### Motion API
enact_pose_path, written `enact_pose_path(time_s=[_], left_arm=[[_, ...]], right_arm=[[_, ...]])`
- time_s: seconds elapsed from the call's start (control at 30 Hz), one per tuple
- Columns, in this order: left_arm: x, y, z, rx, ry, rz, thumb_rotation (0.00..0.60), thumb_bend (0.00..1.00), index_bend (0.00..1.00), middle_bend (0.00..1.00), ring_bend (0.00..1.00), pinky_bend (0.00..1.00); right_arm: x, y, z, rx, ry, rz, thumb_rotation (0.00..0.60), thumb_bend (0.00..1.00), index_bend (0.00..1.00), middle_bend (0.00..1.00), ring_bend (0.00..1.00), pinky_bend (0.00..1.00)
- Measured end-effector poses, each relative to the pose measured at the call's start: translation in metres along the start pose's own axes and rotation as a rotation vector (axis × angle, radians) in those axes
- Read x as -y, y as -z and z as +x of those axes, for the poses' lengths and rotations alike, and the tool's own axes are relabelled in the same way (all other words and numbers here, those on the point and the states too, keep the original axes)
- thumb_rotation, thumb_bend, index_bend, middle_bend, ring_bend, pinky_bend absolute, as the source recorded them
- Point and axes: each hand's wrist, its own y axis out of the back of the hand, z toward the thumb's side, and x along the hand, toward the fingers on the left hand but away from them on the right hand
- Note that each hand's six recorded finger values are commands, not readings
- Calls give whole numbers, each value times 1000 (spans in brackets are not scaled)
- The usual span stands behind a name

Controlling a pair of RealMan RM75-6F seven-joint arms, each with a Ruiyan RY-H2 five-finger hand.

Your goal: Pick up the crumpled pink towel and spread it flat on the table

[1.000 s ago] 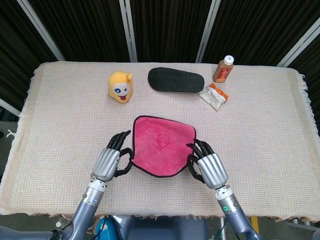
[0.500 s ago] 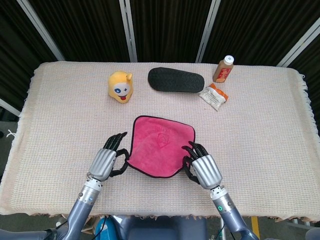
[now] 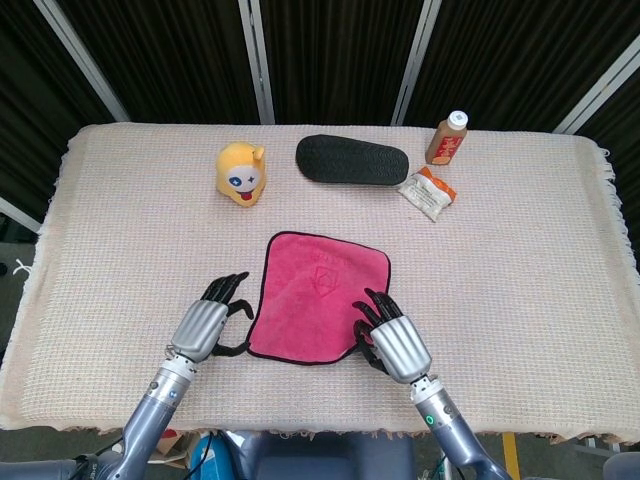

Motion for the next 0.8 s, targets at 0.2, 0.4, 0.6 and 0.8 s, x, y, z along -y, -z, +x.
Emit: enact_pose_path(time_s=[0.2,0.4,0.6,0.8], left_arm=[[-1,3,0,-2,29,17,600,6,112,0,0,0],[-8,3,1,7,41,11,600,0,0,0,0,0],[-18,5,0,11,23,24,600,0,0,0,0,0],[-30,9,-5,8,-3,14,600,0,0,0,0,0]], right_arm=[[0,2,1,21,-28,12,600,210,15,48,0,40],[-4,8,4,52,-45,55,600,185,0,0,0,0],[-18,11,6,62,-34,74,600,183,0,0,0,0],[-36,17,8,72,-15,93,600,182,0,0,0,0]])
